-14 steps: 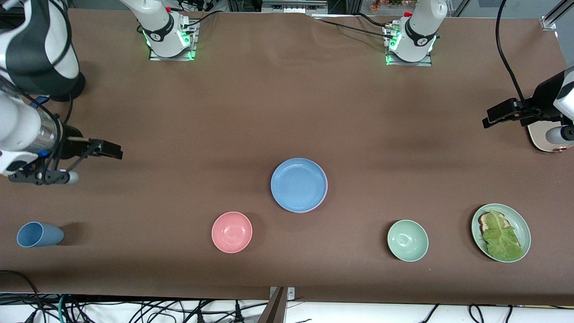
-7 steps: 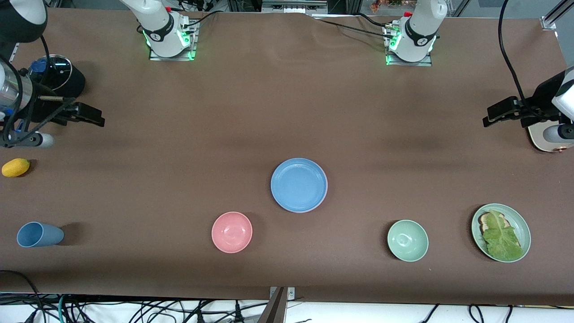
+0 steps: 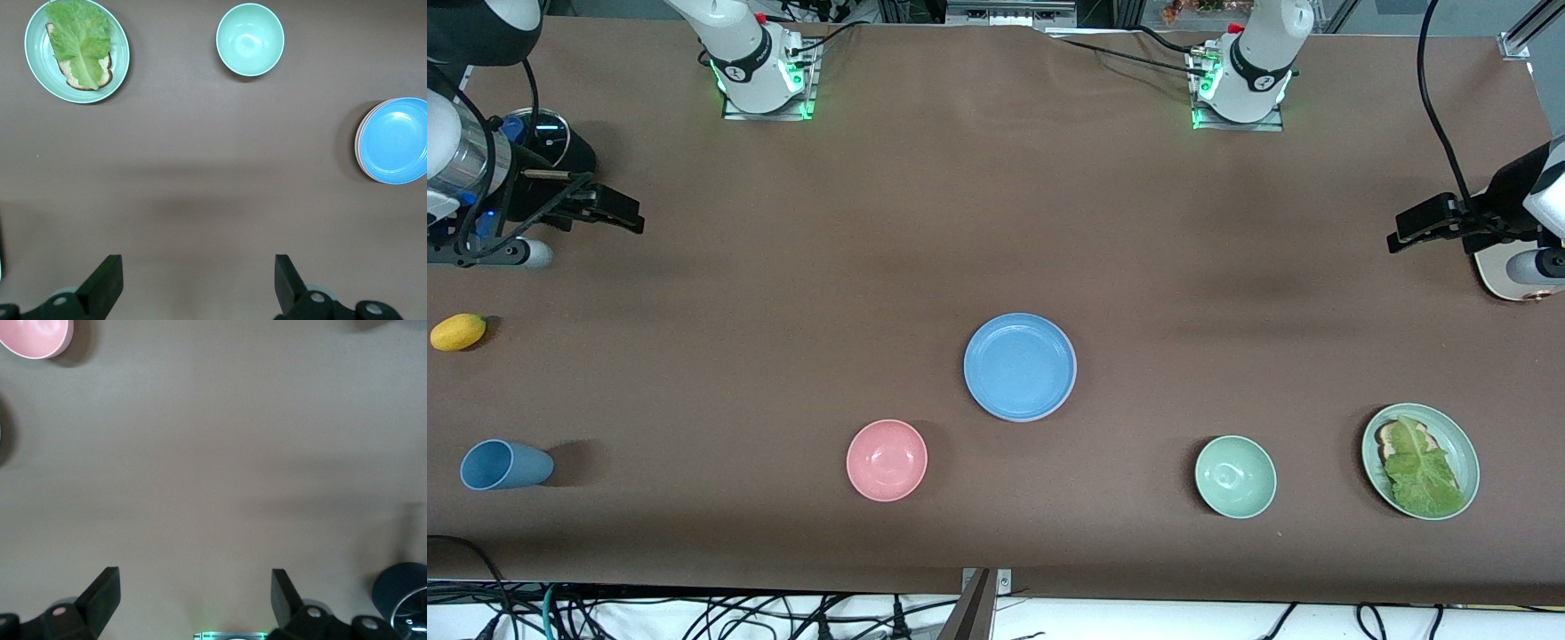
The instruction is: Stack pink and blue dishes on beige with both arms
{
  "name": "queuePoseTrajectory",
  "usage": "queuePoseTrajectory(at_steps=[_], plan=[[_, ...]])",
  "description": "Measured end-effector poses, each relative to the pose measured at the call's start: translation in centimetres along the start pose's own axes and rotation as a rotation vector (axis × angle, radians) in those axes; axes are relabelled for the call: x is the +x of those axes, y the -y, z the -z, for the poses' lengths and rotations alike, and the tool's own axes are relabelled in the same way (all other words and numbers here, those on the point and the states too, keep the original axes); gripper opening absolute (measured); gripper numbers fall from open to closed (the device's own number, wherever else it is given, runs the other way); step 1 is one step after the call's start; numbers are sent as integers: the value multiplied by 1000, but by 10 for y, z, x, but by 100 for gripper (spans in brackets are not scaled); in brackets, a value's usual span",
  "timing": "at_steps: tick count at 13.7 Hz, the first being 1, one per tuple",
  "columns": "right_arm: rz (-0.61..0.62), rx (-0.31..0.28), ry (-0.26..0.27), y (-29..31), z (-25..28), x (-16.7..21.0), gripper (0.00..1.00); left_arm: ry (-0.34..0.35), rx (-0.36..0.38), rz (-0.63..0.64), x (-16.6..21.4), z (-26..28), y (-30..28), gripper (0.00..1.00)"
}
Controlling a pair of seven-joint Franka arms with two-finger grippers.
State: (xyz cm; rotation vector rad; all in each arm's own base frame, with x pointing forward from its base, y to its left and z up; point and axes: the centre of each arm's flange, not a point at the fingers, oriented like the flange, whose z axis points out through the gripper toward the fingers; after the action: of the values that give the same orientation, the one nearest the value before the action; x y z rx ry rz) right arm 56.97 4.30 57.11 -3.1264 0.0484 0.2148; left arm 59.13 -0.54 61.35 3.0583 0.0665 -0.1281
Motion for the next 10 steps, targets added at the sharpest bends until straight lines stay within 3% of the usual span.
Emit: queuePoseTrajectory(at_steps=[3, 10], plan=[[9, -31, 2, 3, -4, 0, 100, 0, 0, -3, 0, 0, 0, 100], [2, -30, -41, -1, 13, 2, 100, -2, 0, -6, 1, -1, 1, 100]])
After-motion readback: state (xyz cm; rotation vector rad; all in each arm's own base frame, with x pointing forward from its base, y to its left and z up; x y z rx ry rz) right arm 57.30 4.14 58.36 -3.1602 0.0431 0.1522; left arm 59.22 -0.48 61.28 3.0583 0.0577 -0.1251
